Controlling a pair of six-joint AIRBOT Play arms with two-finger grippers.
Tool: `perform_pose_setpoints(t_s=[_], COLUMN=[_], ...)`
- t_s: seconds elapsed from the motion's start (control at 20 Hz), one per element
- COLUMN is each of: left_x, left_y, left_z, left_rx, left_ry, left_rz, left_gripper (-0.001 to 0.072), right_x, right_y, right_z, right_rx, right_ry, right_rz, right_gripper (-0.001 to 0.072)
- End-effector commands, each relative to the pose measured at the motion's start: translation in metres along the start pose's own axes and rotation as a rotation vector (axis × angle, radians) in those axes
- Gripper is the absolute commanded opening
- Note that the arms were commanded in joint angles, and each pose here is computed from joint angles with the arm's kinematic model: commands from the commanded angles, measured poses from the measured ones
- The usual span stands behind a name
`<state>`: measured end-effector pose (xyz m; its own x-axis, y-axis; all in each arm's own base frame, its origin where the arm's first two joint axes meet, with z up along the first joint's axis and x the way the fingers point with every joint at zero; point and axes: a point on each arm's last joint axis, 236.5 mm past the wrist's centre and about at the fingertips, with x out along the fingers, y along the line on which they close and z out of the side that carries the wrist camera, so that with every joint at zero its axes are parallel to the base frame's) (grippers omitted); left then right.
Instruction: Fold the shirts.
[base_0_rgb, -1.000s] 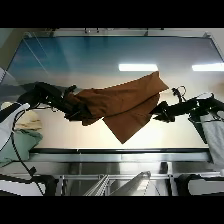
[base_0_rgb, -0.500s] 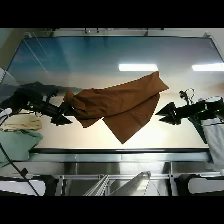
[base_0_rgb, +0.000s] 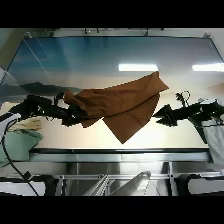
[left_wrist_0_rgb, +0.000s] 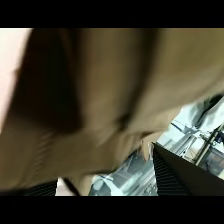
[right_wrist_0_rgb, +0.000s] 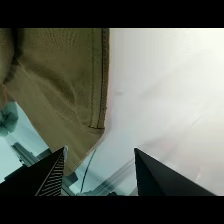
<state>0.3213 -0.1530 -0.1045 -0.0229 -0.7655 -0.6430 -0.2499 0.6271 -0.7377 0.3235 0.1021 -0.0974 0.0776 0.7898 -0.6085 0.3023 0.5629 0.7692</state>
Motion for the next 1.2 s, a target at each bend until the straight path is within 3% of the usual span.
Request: perform_pose_setpoints(t_s=[0.0,0.1,0.15,0.2,0.4,0.45,0.5,0.55,0.75,0.85,1.05,1.15], left_x=[0.023,0.027,0.028,0.027,0.027,0.027,0.027,0.024,-0.044,-0.132,-0.332,-0.393], left_y=[-0.001,-0.003,-0.004,-0.004,-0.004,-0.004,-0.007,-0.015,-0.119,-0.197,-0.29,-0.304], left_z=[0.012,0.01,0.009,0.009,0.008,0.008,0.008,0.007,-0.008,-0.007,-0.03,-0.055], left_rx=[0.034,0.044,0.047,0.048,0.048,0.049,0.054,0.068,0.313,0.504,0.746,0.777], left_ry=[-0.067,-0.06,-0.057,-0.056,-0.051,-0.051,-0.048,-0.033,0.014,-0.169,-0.729,-0.911], left_rz=[0.064,0.068,0.068,0.068,0.066,0.066,0.061,0.046,-0.121,-0.204,-0.122,-0.054], left_gripper=[0.0613,0.038,0.0176,0.003,0.0032,0.0032,0.0032,0.0032,0.0031,0.0031,0.0032,0.0031], right_x=[0.009,0.015,0.019,0.024,0.048,0.054,0.057,0.058,-0.011,-0.108,-0.33,-0.384], right_y=[0.008,0.015,0.018,0.021,0.029,0.034,0.042,0.053,0.128,0.182,0.278,0.313], right_z=[-0.001,0.002,0.004,0.005,0.007,0.008,0.008,0.01,0.008,0.012,-0.033,-0.078], right_rx=[-0.006,-0.012,-0.016,-0.018,-0.039,-0.041,-0.059,-0.086,-0.269,-0.428,-0.73,-0.847], right_ry=[0.002,-0.012,-0.02,-0.026,-0.048,-0.054,-0.06,-0.071,-0.13,-0.338,-0.99,-1.185], right_rz=[0.009,0.015,0.014,0.013,-0.027,-0.018,0.005,0.043,0.214,0.254,0.147,0.065], right_gripper=[0.0496,0.0496,0.0496,0.0497,0.0494,0.0382,0.0126,0.002,0.0018,0.0018,0.0017,0.0018])
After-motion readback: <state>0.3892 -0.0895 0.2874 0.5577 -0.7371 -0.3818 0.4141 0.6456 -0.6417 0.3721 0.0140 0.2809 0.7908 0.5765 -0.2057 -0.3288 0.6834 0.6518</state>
